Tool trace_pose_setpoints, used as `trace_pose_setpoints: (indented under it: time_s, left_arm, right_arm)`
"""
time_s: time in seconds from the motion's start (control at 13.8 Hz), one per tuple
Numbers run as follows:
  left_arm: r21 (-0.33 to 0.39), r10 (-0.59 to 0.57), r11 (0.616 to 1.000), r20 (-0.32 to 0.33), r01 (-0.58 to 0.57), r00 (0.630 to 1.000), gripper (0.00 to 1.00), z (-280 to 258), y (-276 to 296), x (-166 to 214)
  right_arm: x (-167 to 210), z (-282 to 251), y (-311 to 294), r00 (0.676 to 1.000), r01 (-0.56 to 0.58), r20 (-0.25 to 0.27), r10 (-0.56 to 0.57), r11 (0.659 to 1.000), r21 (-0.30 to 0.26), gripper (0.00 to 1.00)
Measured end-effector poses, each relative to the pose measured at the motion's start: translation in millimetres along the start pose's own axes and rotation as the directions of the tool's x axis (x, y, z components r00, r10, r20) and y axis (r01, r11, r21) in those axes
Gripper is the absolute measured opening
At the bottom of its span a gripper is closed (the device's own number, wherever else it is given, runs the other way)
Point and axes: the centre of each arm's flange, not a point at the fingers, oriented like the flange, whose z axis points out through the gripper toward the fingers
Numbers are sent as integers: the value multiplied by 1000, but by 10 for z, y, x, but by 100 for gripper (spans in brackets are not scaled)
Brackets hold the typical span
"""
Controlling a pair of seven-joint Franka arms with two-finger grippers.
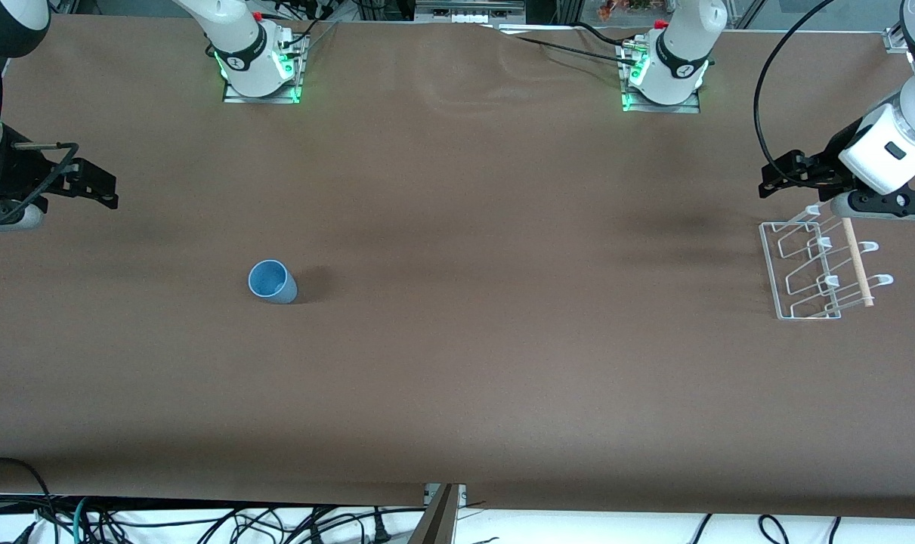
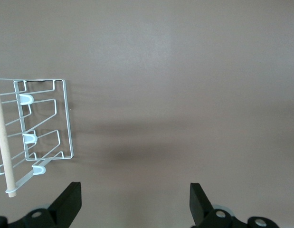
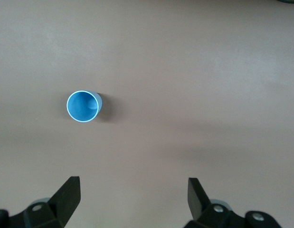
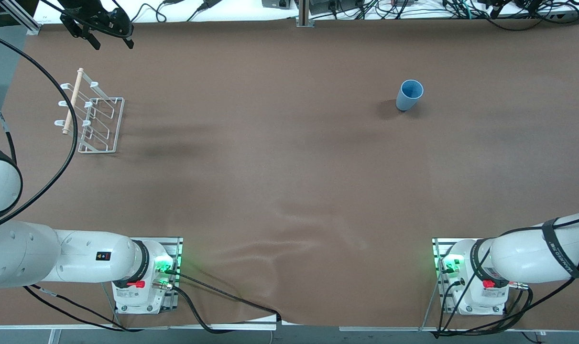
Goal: Transfer cup to left arm and place on rack
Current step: 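Reach the right gripper down toward the light blue cup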
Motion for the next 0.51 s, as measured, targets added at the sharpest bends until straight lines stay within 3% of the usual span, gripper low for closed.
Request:
trace_pose_setpoints:
  time_s: [0.51]
  left_arm:
    - [0, 0, 1000, 0, 0, 1000, 100, 0, 0, 0]
  right_arm:
    - [9, 0, -11, 1000, 2, -5, -2, 1000, 0, 100]
